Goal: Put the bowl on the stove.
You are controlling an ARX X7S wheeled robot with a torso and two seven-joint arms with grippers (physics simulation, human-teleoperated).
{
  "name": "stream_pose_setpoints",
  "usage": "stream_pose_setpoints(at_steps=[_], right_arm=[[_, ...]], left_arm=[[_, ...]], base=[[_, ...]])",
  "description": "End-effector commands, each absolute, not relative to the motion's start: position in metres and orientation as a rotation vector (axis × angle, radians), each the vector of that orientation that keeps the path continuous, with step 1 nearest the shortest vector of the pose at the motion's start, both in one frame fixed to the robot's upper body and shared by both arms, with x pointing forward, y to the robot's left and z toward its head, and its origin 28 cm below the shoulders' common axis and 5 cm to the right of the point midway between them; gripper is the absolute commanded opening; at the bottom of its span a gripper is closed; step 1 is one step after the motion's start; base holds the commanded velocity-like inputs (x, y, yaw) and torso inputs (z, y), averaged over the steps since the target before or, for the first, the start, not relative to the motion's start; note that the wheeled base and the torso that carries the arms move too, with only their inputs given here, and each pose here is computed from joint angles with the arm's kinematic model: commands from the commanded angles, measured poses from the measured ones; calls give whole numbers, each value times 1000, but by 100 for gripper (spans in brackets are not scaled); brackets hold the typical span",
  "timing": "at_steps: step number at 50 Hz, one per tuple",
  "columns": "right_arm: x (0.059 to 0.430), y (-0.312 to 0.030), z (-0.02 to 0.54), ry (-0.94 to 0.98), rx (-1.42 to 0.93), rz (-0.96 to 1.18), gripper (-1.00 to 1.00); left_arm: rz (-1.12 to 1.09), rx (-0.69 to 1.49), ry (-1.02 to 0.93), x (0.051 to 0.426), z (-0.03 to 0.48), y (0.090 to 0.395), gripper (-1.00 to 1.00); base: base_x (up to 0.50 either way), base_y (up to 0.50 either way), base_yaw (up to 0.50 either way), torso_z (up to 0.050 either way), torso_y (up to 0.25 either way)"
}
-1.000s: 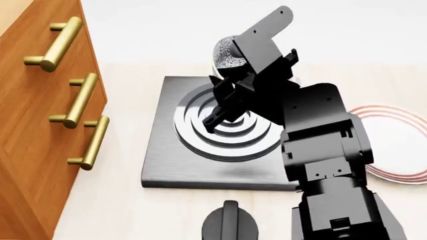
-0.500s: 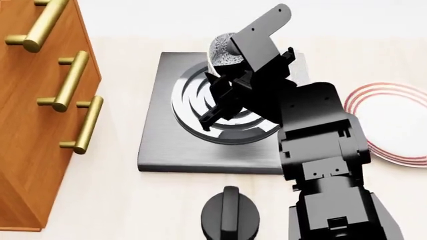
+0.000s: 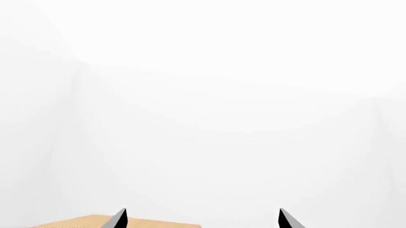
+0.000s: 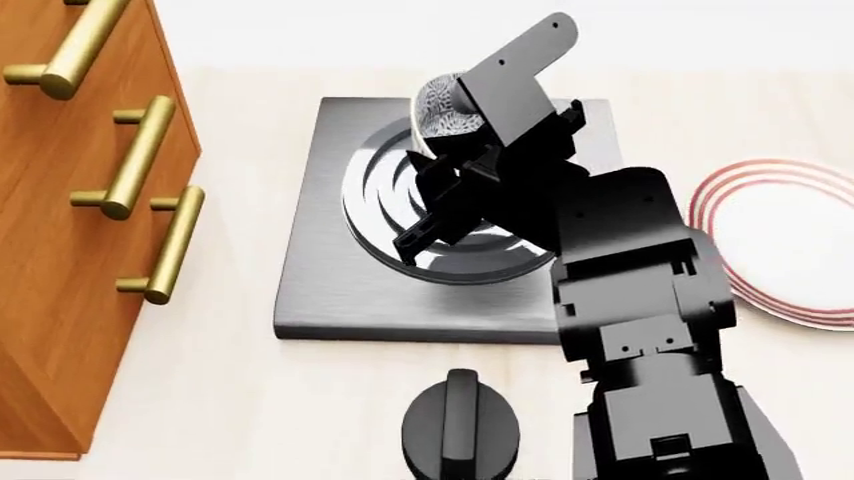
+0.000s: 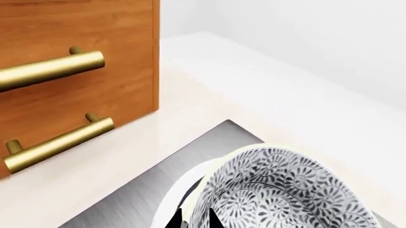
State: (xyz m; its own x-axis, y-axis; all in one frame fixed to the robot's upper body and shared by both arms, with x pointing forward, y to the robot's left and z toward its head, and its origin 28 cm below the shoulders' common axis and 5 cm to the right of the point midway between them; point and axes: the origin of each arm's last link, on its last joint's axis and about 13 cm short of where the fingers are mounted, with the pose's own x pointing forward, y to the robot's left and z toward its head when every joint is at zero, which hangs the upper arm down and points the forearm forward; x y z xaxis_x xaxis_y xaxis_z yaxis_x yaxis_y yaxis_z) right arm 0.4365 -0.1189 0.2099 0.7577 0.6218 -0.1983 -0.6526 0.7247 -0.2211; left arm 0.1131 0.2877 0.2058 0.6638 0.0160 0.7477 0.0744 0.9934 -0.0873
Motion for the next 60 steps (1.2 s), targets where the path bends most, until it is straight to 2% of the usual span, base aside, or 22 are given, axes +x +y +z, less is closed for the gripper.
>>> stream_pose_setpoints(at_steps=[1,55,56,60], right_arm=[[437,-110,212,99,-269,743,-100],[435,-112,200,171,-266,711,-100],[435,-112,201,165,-261,714,100],[435,-112,203,153,-251,714,100]], left_arm=[[-7,-99,-888,112,207,291,100],[4,-106,-892,112,206,292,100],[3,-106,-892,112,206,292,100],[2,-106,-891,112,206,292,100]], base=[[0,0,0,0,-250],[0,0,0,0,-4],[0,0,0,0,0],[0,0,0,0,0]])
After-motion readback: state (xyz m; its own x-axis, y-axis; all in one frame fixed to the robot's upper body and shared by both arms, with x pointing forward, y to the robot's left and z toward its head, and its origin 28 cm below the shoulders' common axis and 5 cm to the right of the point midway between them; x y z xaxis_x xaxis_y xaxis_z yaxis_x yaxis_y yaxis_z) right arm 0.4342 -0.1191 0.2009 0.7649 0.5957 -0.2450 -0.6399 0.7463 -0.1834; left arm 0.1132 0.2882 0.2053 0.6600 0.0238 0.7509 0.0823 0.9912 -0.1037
